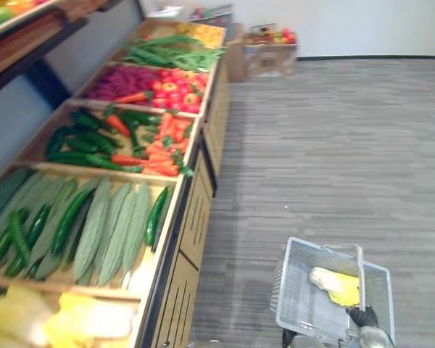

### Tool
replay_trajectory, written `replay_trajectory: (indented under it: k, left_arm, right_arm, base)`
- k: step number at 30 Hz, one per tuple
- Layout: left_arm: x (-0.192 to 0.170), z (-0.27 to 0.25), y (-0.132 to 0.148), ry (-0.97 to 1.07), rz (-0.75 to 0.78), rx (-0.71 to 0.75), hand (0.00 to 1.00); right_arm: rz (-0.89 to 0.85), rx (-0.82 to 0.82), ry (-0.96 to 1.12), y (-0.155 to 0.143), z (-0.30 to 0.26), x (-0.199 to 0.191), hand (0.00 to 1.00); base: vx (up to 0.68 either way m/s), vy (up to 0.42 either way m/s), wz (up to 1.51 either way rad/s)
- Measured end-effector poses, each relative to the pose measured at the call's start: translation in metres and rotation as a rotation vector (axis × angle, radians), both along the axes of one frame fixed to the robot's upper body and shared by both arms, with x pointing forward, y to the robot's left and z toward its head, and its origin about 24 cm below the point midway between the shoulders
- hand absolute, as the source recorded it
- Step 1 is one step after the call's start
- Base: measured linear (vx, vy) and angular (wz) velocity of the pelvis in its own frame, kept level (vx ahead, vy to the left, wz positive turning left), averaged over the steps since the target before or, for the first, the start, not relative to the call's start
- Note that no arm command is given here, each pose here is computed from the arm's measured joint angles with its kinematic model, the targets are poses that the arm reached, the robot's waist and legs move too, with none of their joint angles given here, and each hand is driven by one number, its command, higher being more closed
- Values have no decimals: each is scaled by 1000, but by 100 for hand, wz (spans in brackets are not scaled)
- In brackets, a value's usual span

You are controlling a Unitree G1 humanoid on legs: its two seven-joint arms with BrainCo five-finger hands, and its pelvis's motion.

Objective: Pick vegetable in the basket

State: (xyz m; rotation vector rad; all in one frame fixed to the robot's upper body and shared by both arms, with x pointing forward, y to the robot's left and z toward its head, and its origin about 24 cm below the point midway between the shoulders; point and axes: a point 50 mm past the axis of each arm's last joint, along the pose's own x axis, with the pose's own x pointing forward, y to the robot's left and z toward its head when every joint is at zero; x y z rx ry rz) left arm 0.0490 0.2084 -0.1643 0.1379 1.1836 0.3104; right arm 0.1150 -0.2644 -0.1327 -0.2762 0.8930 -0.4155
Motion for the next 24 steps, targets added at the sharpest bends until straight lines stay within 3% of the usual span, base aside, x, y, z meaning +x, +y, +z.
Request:
replay_trajectory:
  k: [4, 13, 24]
  left_arm:
    - [5, 2, 9, -22, -82, -34, 0]
    - [6, -1, -6, -21, -74, -15, 0]
    - [7, 1, 5, -12, -78, 28, 0]
  right_arm:
    - [-40, 45, 17, 12, -8, -12, 100]
    - [-122, 17, 46, 0, -9, -23, 100]
    - [-181, 27, 31, 9, -13, -31, 100]
  base:
    - [51, 198, -51]
    - [29, 4, -6]
    - [-64, -10, -7]
